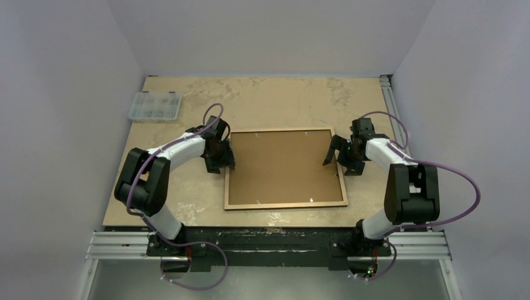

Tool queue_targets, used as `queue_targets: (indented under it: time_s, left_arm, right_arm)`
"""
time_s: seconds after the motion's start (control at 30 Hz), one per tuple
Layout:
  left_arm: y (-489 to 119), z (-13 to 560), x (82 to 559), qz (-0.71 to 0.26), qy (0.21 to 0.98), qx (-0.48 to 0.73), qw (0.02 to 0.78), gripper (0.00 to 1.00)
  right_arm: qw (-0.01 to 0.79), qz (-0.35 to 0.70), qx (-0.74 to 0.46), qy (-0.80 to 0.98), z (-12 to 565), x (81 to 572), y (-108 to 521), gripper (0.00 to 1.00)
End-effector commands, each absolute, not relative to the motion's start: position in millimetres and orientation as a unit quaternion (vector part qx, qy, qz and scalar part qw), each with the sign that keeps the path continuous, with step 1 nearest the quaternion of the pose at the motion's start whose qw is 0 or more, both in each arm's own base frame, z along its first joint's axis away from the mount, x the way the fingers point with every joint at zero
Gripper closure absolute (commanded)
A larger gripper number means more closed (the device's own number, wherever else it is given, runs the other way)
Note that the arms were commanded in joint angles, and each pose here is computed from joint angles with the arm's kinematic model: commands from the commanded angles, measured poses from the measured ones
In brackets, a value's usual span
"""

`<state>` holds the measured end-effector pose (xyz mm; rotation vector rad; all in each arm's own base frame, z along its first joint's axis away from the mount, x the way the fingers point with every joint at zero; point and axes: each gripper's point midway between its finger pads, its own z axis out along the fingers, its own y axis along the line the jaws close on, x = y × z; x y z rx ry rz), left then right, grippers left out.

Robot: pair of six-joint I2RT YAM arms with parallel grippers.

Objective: Put the photo into the frame

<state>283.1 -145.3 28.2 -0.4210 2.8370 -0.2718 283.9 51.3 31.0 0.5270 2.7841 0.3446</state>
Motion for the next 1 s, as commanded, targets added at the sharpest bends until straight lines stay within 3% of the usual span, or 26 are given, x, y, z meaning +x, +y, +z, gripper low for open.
queue_targets:
  time_s: [0.0, 0.07, 0.3, 0.4, 0.77, 0.97]
  left_arm:
    - [-143.3, 31.6, 308.5, -0.075, 0.974, -0.141, 0.160, 0.46]
    - [-136.6, 30.7, 310.9, -0.052, 0.976, -0.142, 0.159, 0.50]
    - [-128.5, 19.2, 319.6, -0.015, 0.978, -0.138, 0.157, 0.80]
    - [-129.9, 13.6, 319.8, -0.014, 0.979, -0.136, 0.153, 0.84]
    - [-137.9, 48.6, 299.9, -0.073, 0.972, -0.134, 0.178, 0.32]
    - [-120.3, 95.9, 285.7, -0.065, 0.963, -0.128, 0.227, 0.22]
  right_arm:
    - [0.138, 0.132, 0.173, 0.966, 25.1, 279.7, 56.4, 0.02]
    - [0.136, 0.133, 0.171, 0.967, 24.7, 279.1, 56.8, 0.02]
    - [0.135, 0.138, 0.168, 0.967, 24.3, 279.1, 58.3, 0.02]
    - [0.134, 0.139, 0.167, 0.967, 23.0, 277.6, 58.7, 0.02]
    - [0.125, 0.158, 0.144, 0.969, 25.1, 270.6, 79.1, 0.04]
    - [0.118, 0.157, 0.092, 0.976, 24.5, 262.1, 122.5, 0.06]
